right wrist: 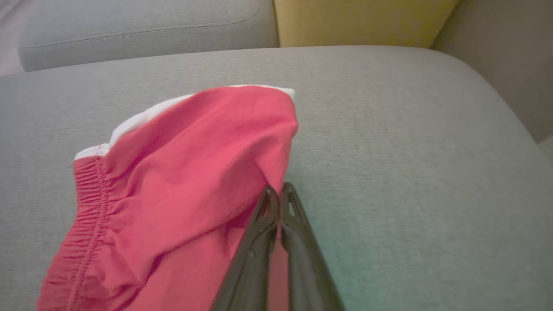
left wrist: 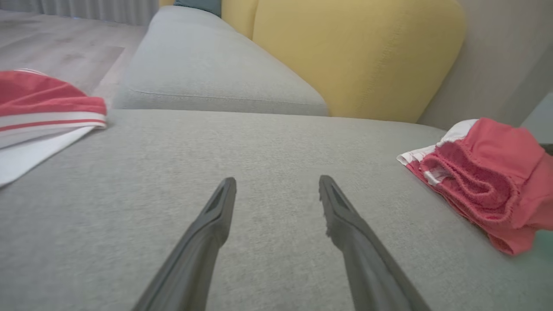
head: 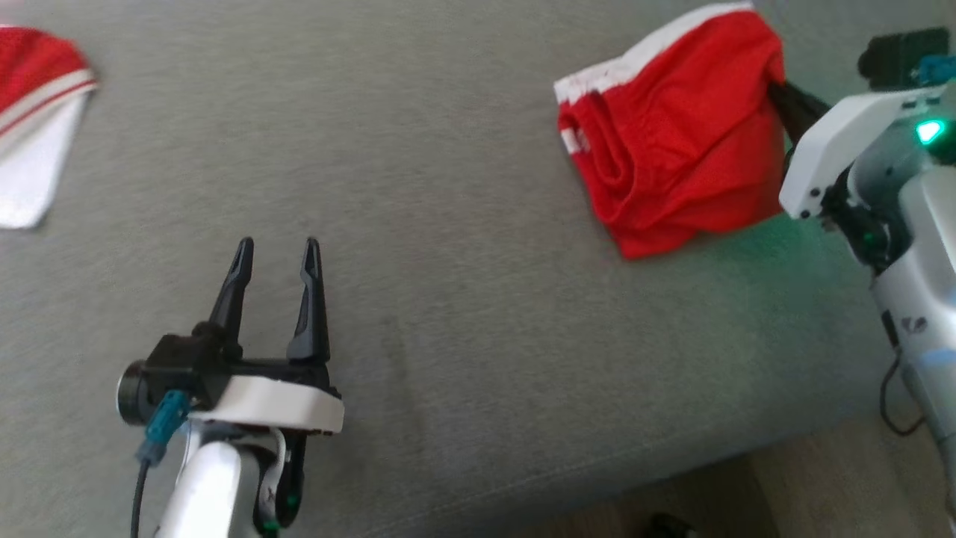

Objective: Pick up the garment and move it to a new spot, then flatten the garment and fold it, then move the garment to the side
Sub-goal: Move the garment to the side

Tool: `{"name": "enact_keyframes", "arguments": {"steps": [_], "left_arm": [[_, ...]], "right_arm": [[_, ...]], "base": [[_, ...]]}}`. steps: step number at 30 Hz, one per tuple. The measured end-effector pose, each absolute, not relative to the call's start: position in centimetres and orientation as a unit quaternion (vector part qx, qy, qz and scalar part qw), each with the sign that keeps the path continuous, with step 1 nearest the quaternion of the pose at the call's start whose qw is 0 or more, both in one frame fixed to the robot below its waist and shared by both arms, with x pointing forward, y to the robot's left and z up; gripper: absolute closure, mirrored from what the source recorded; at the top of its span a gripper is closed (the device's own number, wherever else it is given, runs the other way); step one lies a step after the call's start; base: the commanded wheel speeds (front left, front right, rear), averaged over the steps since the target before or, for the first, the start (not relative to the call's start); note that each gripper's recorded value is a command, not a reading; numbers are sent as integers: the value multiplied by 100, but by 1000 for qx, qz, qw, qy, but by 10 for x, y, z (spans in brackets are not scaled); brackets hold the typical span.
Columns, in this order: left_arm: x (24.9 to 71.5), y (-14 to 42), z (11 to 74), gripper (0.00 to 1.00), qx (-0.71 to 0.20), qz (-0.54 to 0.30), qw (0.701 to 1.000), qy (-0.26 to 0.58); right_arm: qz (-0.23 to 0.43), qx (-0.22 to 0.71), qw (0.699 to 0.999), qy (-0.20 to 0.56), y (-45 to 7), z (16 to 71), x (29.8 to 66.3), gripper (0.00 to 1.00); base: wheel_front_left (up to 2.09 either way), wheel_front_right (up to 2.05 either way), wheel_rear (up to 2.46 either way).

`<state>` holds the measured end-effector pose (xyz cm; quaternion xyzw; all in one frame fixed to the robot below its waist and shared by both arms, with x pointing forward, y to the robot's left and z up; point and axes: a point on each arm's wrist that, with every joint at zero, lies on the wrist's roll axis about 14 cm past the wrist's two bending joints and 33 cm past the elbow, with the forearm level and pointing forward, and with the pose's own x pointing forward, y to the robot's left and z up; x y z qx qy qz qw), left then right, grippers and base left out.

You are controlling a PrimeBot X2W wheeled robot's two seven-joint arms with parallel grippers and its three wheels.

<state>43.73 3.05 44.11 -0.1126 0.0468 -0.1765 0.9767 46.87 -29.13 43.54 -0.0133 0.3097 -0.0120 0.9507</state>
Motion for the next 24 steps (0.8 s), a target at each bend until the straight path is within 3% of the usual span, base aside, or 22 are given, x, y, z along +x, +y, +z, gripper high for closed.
{"name": "enact_keyframes", "arguments": {"steps": [10,24], "left_arm": [[455,-18,426,0,-121,-245,961,50],[460,2,431,0,-119,-222,967,38]], "right_arm": [[-65,-18,949,308,-328,433,460,100],[-103,-86,951,280,-363,458,509,100]], "base": [[0,0,0],[0,0,0]]}}
